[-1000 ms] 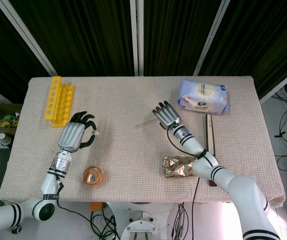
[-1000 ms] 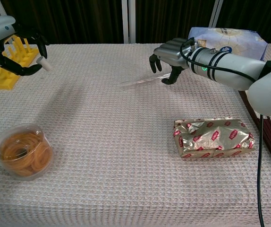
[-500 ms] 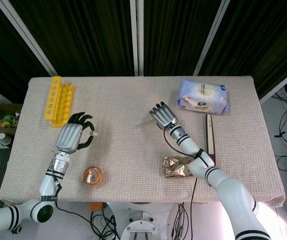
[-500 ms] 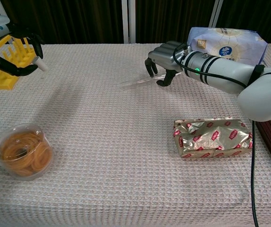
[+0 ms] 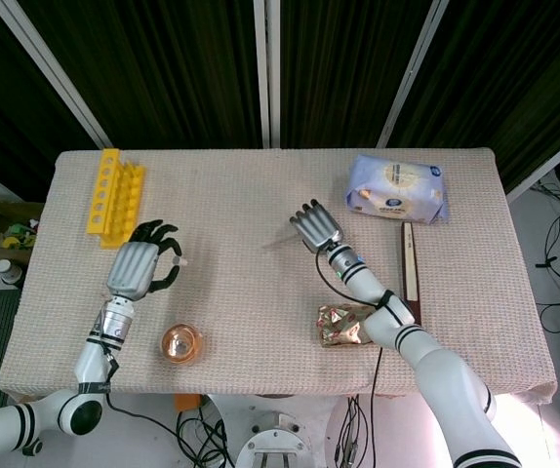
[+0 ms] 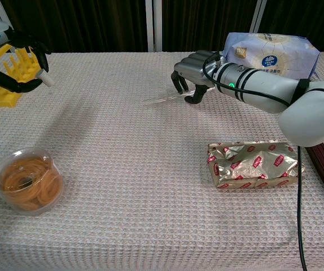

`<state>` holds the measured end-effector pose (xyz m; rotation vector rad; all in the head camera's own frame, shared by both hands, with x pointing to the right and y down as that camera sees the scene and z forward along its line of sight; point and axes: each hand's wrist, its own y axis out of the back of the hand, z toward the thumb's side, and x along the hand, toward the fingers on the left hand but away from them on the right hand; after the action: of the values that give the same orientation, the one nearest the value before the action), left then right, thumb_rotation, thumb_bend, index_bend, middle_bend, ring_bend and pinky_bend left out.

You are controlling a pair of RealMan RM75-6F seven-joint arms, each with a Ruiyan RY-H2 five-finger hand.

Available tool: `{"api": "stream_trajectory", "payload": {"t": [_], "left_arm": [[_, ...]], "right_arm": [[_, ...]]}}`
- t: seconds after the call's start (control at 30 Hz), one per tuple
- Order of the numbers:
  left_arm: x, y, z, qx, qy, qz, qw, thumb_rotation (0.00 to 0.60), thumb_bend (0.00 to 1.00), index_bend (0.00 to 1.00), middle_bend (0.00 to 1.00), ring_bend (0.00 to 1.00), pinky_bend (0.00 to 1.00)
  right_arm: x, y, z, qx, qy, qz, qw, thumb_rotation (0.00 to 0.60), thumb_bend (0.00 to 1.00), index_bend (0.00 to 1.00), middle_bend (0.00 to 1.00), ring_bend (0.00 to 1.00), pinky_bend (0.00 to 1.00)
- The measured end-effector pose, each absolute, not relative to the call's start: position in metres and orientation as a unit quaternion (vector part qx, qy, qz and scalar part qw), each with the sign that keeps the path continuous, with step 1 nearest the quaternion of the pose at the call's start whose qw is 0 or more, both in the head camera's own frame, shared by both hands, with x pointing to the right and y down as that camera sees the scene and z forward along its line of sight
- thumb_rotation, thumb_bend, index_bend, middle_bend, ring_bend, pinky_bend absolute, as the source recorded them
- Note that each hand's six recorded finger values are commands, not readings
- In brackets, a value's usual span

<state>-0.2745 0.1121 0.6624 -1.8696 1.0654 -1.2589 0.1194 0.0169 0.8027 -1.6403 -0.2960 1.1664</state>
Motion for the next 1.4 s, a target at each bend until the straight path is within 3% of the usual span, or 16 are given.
{"api": "stream_trajectory", "payload": {"t": [0.2, 0.4, 0.8, 1.13, 1.4], "left_arm": [[-0.276, 0.113, 0.661, -0.711, 0.406, -0.476, 0.319, 0.6, 0.4, 0.59, 0.2, 0.11, 0.13], [-0.278, 0.113, 0.659, -0.71, 0.409, -0.475, 0.321, 0.6, 0.4, 0.59, 0.2, 0.11, 0.13], [-0.287, 0.097, 0.632, -0.714, 0.457, -0.436, 0.301, 0.6, 0.4, 0.59, 0.2, 0.11, 0.13], [-0.267, 0.083, 0.612, -0.749, 0.52, -0.335, 0.237, 0.6, 0.42, 0.59, 0.22, 0.11, 0.13], [-0.229, 0.069, 0.619, -0.763, 0.515, -0.306, 0.244, 0.6, 0.42, 0.59, 0.22, 0.11, 0.13]], "right_arm": [[0.115, 0.019, 0.803, -0.686, -0.123, 0.484, 0.53, 0.6, 0.43, 0.53, 0.49, 0.31, 0.33], [0.113, 0.018, 0.8, -0.685, -0.129, 0.477, 0.536, 0.6, 0.48, 0.63, 0.56, 0.38, 0.37], [0.132, 0.009, 0.768, -0.706, -0.222, 0.42, 0.525, 0.6, 0.5, 0.74, 0.65, 0.47, 0.45], [0.153, 0.026, 0.741, -0.78, -0.366, 0.319, 0.394, 0.6, 0.53, 0.78, 0.68, 0.5, 0.47], [0.138, 0.043, 0.738, -0.814, -0.435, 0.266, 0.278, 0.6, 0.54, 0.78, 0.68, 0.5, 0.47]]}}
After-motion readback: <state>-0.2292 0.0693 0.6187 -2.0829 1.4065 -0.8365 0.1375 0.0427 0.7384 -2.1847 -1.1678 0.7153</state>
